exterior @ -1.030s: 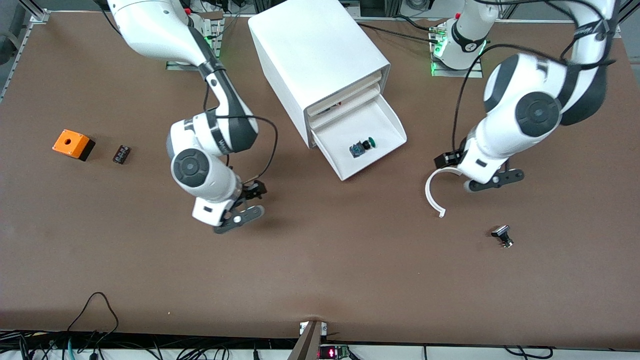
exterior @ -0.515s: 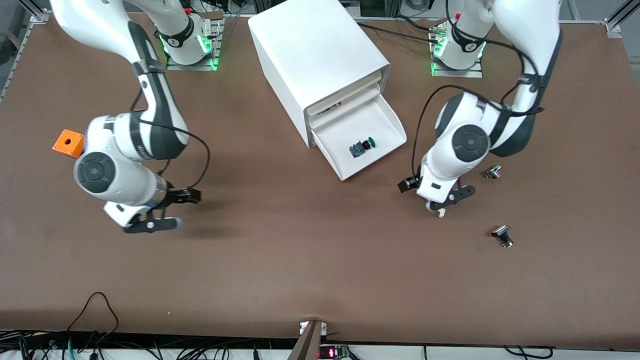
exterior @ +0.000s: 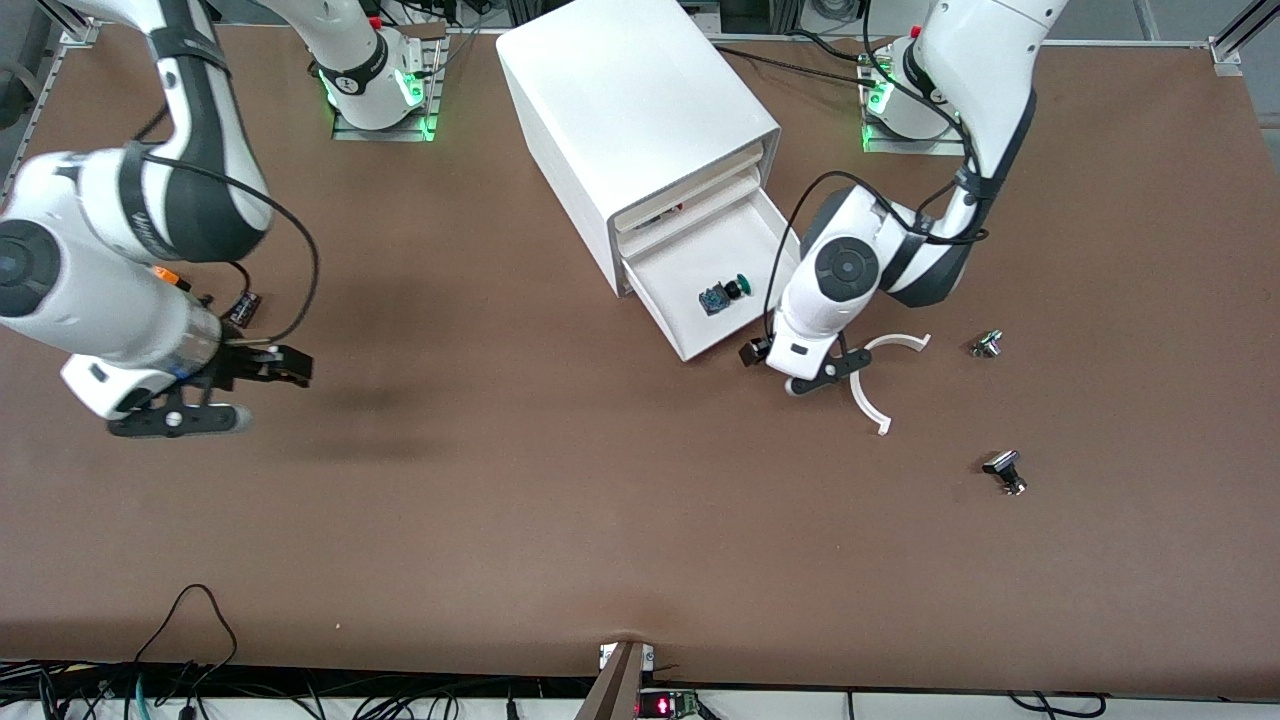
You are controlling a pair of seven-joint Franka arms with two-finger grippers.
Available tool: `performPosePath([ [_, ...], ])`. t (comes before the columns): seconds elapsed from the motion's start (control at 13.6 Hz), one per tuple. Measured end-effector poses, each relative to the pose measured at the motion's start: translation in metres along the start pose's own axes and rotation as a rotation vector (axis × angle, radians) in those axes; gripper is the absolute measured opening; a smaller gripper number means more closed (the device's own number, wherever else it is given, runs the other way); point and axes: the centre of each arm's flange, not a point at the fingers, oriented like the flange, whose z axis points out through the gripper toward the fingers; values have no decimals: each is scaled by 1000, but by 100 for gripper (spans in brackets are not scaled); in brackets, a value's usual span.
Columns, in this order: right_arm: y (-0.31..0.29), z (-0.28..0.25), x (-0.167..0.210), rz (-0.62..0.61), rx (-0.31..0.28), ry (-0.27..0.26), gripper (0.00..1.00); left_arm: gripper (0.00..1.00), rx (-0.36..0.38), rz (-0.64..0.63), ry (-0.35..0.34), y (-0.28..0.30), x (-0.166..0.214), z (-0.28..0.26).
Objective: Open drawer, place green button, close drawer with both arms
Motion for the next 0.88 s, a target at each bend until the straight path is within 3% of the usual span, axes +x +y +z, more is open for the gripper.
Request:
performPosePath([
  [0.22, 47, -44, -22, -7, 20, 49, 100, 100, 11, 11, -22, 11, -26, 13],
  [0.44, 58, -112, -65, -81, 13, 62, 100, 100, 12, -31, -43, 22, -52, 18],
  [0.59, 59, -137, -85, -147, 7, 52, 100, 100, 17, -58, -62, 30, -81, 20],
  [0.88, 77, -137, -94, -205, 9, 6, 100, 100, 36, -81, -90, 38, -143, 20],
])
